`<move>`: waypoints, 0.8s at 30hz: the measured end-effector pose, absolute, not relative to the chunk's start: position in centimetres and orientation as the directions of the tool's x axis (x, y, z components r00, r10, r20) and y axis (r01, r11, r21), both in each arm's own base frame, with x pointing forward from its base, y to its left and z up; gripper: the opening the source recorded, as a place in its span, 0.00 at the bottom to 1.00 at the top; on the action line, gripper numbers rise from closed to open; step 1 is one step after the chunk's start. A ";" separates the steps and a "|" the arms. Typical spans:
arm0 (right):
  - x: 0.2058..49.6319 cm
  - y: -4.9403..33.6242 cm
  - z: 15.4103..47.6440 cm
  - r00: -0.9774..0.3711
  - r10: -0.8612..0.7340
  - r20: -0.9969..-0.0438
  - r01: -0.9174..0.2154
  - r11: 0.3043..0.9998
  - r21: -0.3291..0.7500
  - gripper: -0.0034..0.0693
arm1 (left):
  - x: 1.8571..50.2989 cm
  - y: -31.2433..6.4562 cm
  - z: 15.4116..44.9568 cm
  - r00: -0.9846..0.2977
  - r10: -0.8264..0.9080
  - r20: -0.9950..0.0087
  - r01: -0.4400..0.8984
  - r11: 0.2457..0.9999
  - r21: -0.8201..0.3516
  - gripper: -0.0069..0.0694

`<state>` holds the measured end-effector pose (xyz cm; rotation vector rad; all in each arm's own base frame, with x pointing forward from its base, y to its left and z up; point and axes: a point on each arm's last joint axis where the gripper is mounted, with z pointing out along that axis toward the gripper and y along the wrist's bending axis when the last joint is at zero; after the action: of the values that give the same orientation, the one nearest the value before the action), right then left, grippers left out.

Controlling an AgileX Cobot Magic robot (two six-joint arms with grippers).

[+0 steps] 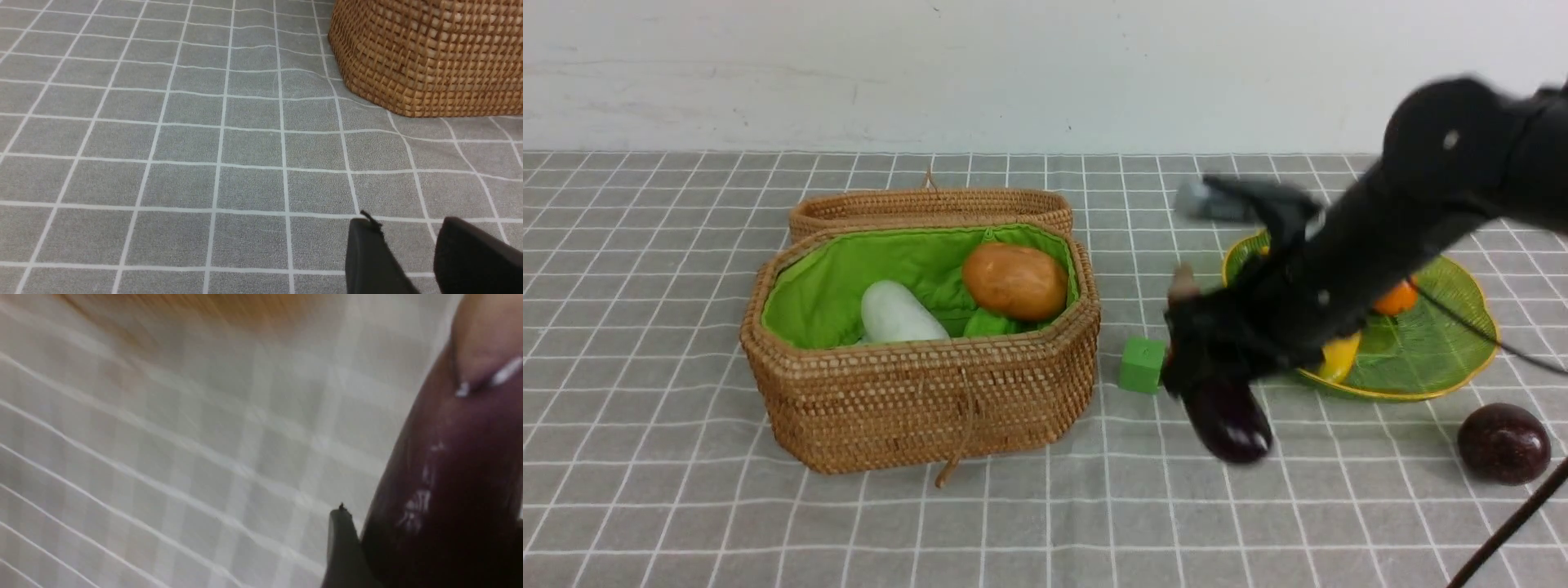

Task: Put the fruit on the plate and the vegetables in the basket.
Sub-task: Grab an eggplant with your right arm and place it in the basket on the left.

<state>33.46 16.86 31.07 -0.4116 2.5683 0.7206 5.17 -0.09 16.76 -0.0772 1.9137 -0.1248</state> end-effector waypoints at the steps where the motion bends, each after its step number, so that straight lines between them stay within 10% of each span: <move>1: 34.0 17.4 33.0 -0.815 -0.132 -0.564 -0.426 0.797 0.428 0.58 | 5.2 -0.1 16.8 -0.339 -0.115 -0.934 0.007 0.992 -0.125 0.40; 7: 35.9 24.0 39.6 -0.486 -0.060 -0.872 -0.713 0.605 0.356 0.58 | 5.2 -0.1 16.8 -0.339 -0.115 -0.934 0.007 0.992 -0.125 0.40; 15: 38.7 32.0 32.9 -0.397 -0.189 -0.898 -0.816 0.522 0.250 0.60 | 5.2 -0.1 16.8 -0.339 -0.115 -0.934 0.007 0.992 -0.125 0.40; 24: 39.7 30.9 30.9 -0.430 -0.292 -0.854 -0.819 0.524 0.234 0.97 | 5.2 -0.1 16.8 -0.339 -0.115 -0.934 0.007 0.992 -0.125 0.40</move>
<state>39.67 30.93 30.93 -0.9054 1.9708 0.8420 5.17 -0.09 16.76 -0.0772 1.9137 -0.1248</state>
